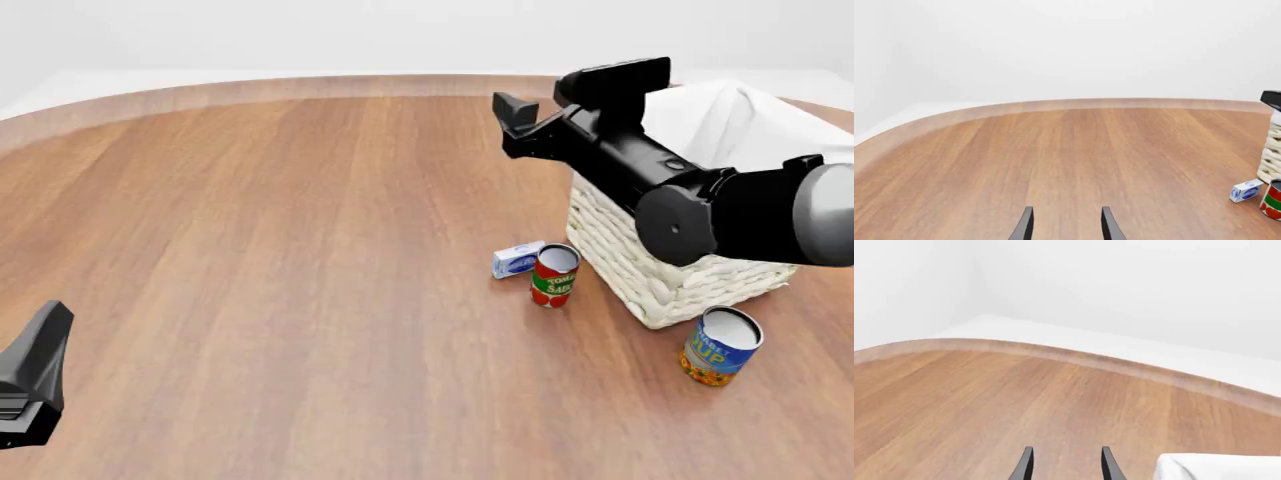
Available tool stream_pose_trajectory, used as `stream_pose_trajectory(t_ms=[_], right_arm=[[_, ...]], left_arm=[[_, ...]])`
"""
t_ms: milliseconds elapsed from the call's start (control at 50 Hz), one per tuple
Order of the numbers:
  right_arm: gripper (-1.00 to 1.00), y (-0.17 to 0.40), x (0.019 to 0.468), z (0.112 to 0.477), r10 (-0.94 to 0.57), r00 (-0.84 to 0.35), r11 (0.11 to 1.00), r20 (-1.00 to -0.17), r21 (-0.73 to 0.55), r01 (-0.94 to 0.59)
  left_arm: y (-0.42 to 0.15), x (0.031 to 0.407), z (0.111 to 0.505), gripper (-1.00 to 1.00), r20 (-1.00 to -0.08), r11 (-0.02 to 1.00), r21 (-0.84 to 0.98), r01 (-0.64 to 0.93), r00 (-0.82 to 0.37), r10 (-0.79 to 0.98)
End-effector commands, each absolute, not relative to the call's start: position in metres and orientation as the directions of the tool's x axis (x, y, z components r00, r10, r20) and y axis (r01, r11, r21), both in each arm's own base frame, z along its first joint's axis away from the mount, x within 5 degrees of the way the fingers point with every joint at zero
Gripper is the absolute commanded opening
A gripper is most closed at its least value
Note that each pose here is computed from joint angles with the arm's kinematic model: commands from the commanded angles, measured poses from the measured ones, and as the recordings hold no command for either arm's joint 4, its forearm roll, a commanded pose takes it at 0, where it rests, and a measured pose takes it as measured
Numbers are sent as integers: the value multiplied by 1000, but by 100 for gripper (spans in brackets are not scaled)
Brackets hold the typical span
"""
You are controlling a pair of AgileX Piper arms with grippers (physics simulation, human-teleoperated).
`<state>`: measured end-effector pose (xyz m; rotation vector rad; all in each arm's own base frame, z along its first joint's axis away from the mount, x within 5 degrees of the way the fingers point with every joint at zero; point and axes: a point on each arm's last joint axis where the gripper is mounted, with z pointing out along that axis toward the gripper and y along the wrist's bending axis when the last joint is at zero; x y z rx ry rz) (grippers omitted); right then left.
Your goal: Pick up the ketchup, and put it in the basket.
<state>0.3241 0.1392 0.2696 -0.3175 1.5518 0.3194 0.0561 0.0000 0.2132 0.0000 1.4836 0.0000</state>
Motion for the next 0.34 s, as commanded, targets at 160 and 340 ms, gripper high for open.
stream_pose_trajectory(t_ms=[160, 340], right_arm=[[100, 209, 296, 257, -75, -11, 814, -997, -54, -578], [100, 253, 262, 245, -119, -21, 713, -993, -70, -698]], left_arm=[[0, 56, 213, 100, -996, 1000, 0, 0, 87, 0], [0, 56, 213, 100, -996, 1000, 0, 0, 87, 0]])
